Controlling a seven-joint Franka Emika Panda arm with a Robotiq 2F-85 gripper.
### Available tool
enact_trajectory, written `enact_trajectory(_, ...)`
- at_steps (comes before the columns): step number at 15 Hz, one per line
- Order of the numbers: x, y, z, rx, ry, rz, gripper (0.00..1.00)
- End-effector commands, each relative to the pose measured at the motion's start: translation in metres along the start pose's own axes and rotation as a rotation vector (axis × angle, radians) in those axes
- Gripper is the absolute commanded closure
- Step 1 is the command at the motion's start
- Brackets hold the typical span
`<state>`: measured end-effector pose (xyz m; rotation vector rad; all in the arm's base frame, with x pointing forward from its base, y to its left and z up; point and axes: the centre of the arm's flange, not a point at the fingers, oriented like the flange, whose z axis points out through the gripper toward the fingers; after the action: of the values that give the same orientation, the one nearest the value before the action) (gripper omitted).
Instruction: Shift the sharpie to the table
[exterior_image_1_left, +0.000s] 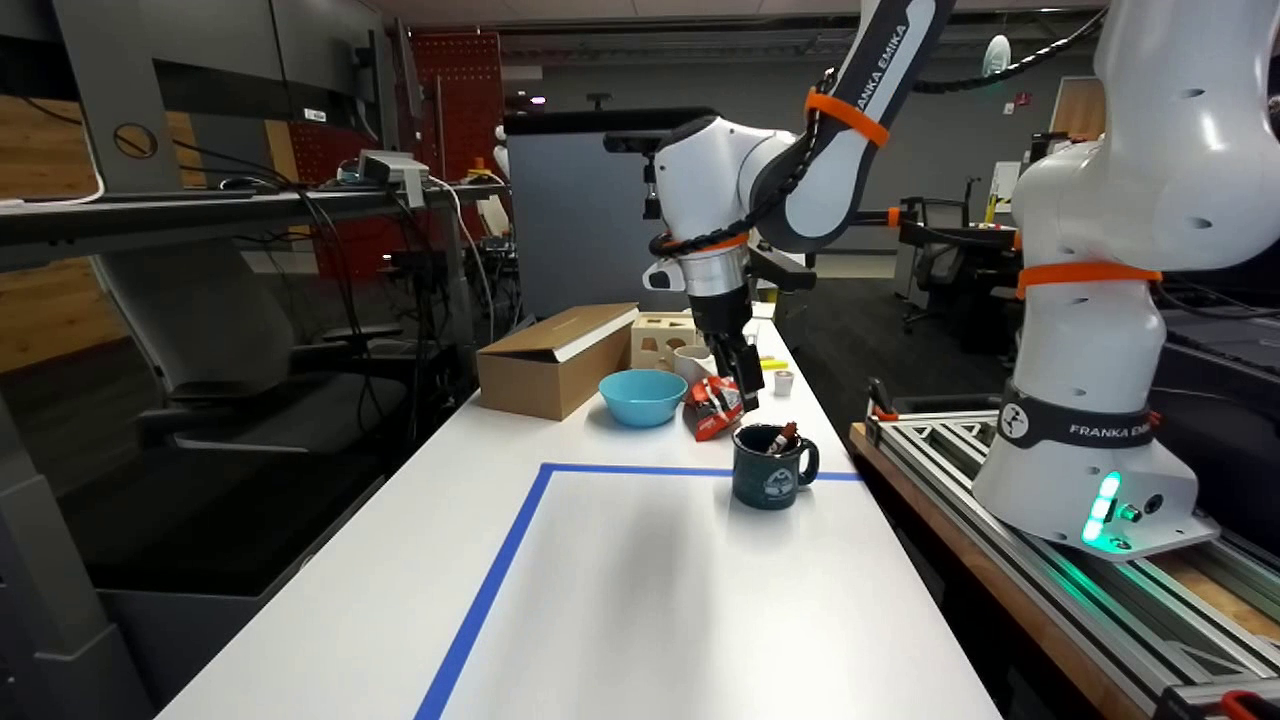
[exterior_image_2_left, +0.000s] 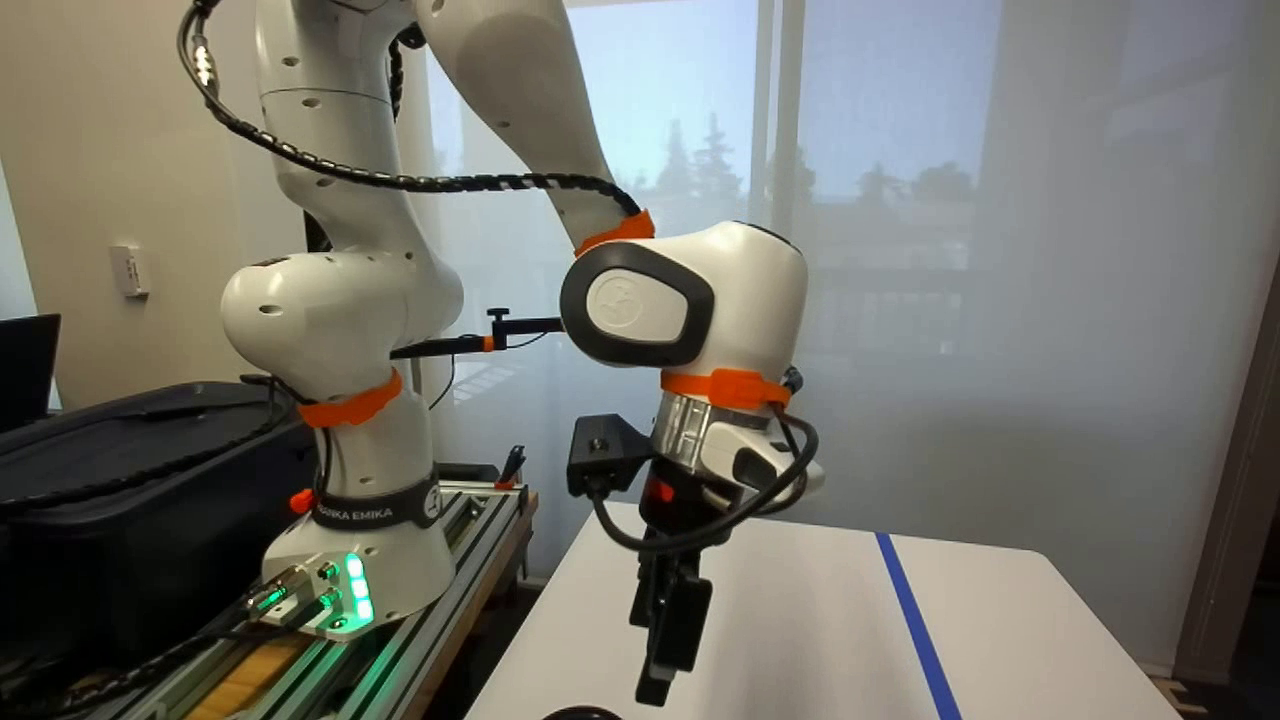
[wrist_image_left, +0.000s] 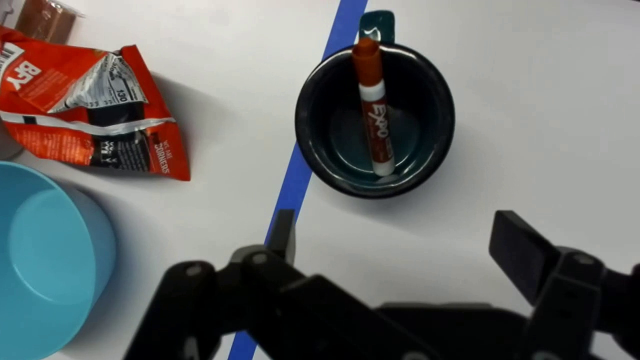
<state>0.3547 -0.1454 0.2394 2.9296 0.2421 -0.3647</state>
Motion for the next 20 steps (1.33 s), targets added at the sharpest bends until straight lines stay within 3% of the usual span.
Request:
enact_trajectory(1, 0.000, 0.000, 0.003, 0.004, -0.005, 0.000, 0.00)
enact_trajectory(14, 0.054, -0.007, 0.050, 0.007, -0.171, 0.050, 0.00)
enact_trajectory(20, 0.058, -0.002, 0.074, 0.076, -0.349, -0.093, 0.00)
